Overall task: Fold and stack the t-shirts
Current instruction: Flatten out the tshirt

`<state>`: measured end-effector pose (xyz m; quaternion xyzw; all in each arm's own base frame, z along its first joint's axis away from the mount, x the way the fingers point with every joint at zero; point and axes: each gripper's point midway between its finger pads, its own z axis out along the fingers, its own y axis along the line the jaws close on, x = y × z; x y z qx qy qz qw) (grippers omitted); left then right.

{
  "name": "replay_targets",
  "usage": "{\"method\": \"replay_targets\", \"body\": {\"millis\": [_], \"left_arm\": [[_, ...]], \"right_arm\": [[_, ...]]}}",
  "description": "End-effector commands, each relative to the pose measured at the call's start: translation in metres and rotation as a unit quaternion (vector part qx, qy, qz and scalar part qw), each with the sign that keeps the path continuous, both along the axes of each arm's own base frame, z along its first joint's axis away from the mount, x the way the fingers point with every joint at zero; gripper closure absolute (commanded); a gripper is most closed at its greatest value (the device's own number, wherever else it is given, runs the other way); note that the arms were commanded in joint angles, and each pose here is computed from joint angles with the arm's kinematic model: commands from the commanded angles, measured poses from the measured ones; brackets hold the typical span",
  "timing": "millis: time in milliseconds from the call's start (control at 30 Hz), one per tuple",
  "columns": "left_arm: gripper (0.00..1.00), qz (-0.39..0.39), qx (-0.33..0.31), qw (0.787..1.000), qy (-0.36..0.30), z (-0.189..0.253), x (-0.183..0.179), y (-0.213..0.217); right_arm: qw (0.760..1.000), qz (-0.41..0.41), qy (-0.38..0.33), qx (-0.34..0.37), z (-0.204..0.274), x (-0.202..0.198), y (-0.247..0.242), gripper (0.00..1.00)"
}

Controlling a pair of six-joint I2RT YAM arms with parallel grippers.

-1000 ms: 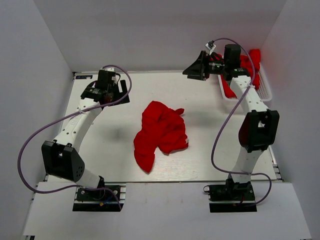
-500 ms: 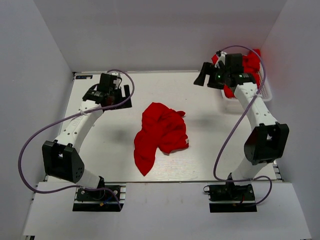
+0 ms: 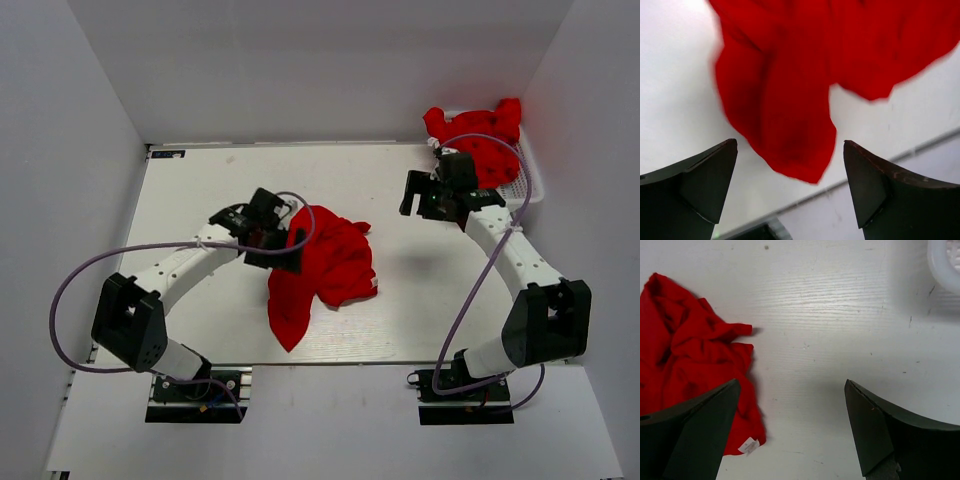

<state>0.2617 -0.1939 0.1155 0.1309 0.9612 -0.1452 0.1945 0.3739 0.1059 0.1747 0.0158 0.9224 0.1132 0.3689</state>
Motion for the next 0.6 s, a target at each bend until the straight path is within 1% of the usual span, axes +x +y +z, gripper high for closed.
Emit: {"method": "replay_targets", "body": {"millis": [0, 33, 67, 100, 200, 267, 333, 433, 467, 567], "left_arm": [[0.04, -0.057, 0.004, 0.997, 0.048, -0.012, -0.055, -0.011], [0.06, -0.058, 0.006, 0.996, 0.067, -0.017, -0.067, -0.013], [0.09, -0.078, 0.009, 0.994, 0.079, -0.026, -0.083, -0.019], [0.11, -0.086, 0.005, 0.993, 0.083, -0.025, -0.091, -0.023], [0.18, -0.115, 0.001, 0.990, 0.076, -0.024, -0.106, -0.041], [0.18, -0.135, -0.003, 0.988, 0.078, -0.029, -0.117, -0.059], [0.18, -0.146, 0.019, 0.984, 0.103, -0.045, -0.130, -0.063], [0.18, -0.152, 0.079, 0.979, 0.114, -0.063, -0.142, -0.061], [0.18, -0.144, 0.100, 0.979, 0.106, -0.065, -0.142, -0.058], [0.18, -0.121, 0.128, 0.981, 0.080, -0.067, -0.134, -0.050]], "right_arm": [[1.000, 0.000, -0.024, -0.004, 0.003, 0.002, 0.004, 0.10], [1.000, 0.007, -0.021, -0.006, -0.001, 0.001, 0.008, 0.10], [1.000, 0.012, -0.023, -0.006, -0.002, 0.001, 0.012, 0.10], [1.000, 0.017, -0.021, -0.007, -0.005, 0.002, 0.015, 0.11], [0.999, 0.033, -0.016, -0.008, -0.009, 0.008, 0.029, 0.15], [0.999, 0.040, -0.002, -0.006, -0.014, 0.007, 0.034, 0.15], [0.999, 0.050, -0.005, -0.003, -0.013, 0.012, 0.043, 0.15], [0.998, 0.056, -0.016, 0.002, -0.008, 0.017, 0.049, 0.15], [0.998, 0.055, -0.019, 0.005, -0.006, 0.018, 0.048, 0.15], [0.998, 0.061, -0.025, 0.006, -0.004, 0.015, 0.051, 0.15]]}}
